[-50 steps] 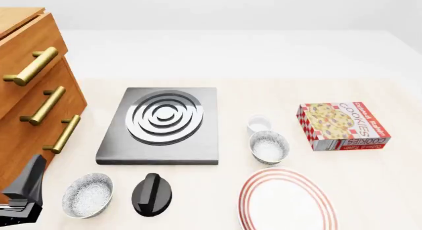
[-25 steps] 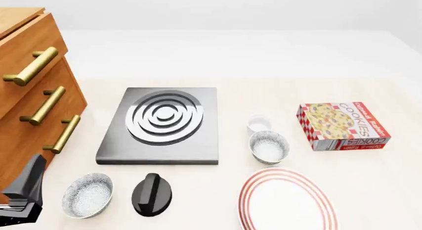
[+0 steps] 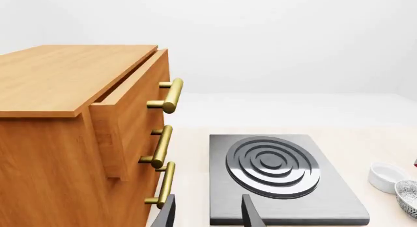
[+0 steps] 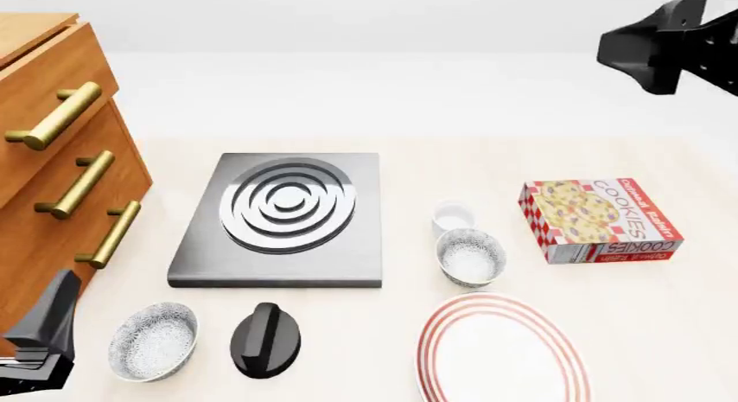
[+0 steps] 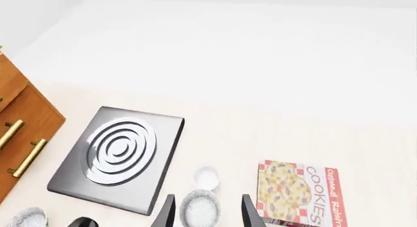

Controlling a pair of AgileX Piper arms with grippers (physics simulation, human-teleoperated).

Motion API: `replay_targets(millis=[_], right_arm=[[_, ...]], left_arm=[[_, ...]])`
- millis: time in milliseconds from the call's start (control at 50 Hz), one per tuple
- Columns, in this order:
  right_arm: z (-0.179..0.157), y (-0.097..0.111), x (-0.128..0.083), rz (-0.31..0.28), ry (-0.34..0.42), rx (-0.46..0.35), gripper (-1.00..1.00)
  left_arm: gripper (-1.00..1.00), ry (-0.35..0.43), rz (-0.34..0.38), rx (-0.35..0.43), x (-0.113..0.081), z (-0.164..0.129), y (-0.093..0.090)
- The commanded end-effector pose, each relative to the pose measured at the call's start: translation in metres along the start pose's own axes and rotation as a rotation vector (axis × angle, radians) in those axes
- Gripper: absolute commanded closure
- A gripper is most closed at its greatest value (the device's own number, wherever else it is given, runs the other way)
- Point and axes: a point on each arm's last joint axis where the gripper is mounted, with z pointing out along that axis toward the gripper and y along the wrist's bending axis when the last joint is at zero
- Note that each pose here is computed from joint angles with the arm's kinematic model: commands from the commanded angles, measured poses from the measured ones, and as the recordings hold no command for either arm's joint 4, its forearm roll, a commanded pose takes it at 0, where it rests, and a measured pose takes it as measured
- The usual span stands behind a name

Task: Pick the akita bowl between the plate and the ramekin and place it on the plate.

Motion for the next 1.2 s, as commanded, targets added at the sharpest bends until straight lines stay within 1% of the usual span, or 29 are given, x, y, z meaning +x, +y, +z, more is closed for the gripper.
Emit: replay_targets(millis=[20,100,120,140,160,180,240,260,340,400,460,540,680,840,900,960,1000,1040,1100,1140,1200], right_arm=[[0.037,-0.01,0.017,0.002,0.115,0.048,-1.0],[0.049,-0.016,0.028,0.005,0.147,0.07,-1.0],[0.053,-0.024,0.034,0.009,0.162,0.1,-1.0],[0.05,-0.03,0.036,-0.007,0.153,0.123,-1.0],[0.054,-0.031,0.04,0.008,0.164,0.127,-1.0],[0.058,-0.034,0.045,0.011,0.18,0.133,-1.0],[0.06,-0.036,0.052,0.012,0.188,0.143,-1.0],[0.06,-0.036,0.052,0.012,0.188,0.143,-1.0],[0.065,-0.036,0.063,0.014,0.215,0.139,-1.0],[0.093,-0.039,0.067,0.016,0.232,0.137,-1.0],[0.098,-0.039,0.074,0.02,0.244,0.132,-1.0],[0.103,-0.04,0.082,0.011,0.25,0.132,-1.0],[0.116,-0.04,0.099,0.023,0.281,0.127,-1.0],[0.127,-0.04,0.115,0.018,0.306,0.122,-1.0],[0.133,-0.039,0.12,0.029,0.311,0.117,-1.0],[0.142,-0.037,0.129,0.028,0.329,0.11,-1.0],[0.144,-0.038,0.131,0.018,0.329,0.11,-1.0],[0.148,-0.038,0.135,0.021,0.335,0.109,-1.0],[0.153,-0.038,0.137,0.028,0.337,0.108,-1.0],[0.16,-0.035,0.137,0.047,0.341,0.101,-1.0],[0.162,-0.036,0.137,0.046,0.34,0.104,-1.0]], left_arm=[[-1.0,0.0,0.0,0.0,0.0,0.0,0.0],[-1.0,0.0,0.0,0.0,0.0,0.0,0.0],[-1.0,0.0,0.0,0.0,0.0,0.0,0.0],[-1.0,0.0,0.0,0.0,0.0,0.0,0.0],[-1.0,0.0,0.0,0.0,0.0,0.0,0.0],[-1.0,0.0,0.0,0.0,0.0,0.0,0.0],[-1.0,0.0,0.0,0.0,0.0,0.0,0.0],[-1.0,0.0,0.0,0.0,0.0,0.0,0.0],[-1.0,0.0,0.0,0.0,0.0,0.0,0.0],[-1.0,0.0,0.0,0.0,0.0,0.0,0.0],[-1.0,0.0,0.0,0.0,0.0,0.0,0.0],[-1.0,0.0,0.0,0.0,0.0,0.0,0.0],[-1.0,0.0,0.0,0.0,0.0,0.0,0.0],[-1.0,0.0,0.0,0.0,0.0,0.0,0.0],[-1.0,0.0,0.0,0.0,0.0,0.0,0.0],[-1.0,0.0,0.0,0.0,0.0,0.0,0.0],[-1.0,0.0,0.0,0.0,0.0,0.0,0.0],[-1.0,0.0,0.0,0.0,0.0,0.0,0.0],[-1.0,0.0,0.0,0.0,0.0,0.0,0.0],[-1.0,0.0,0.0,0.0,0.0,0.0,0.0],[-1.0,0.0,0.0,0.0,0.0,0.0,0.0]])
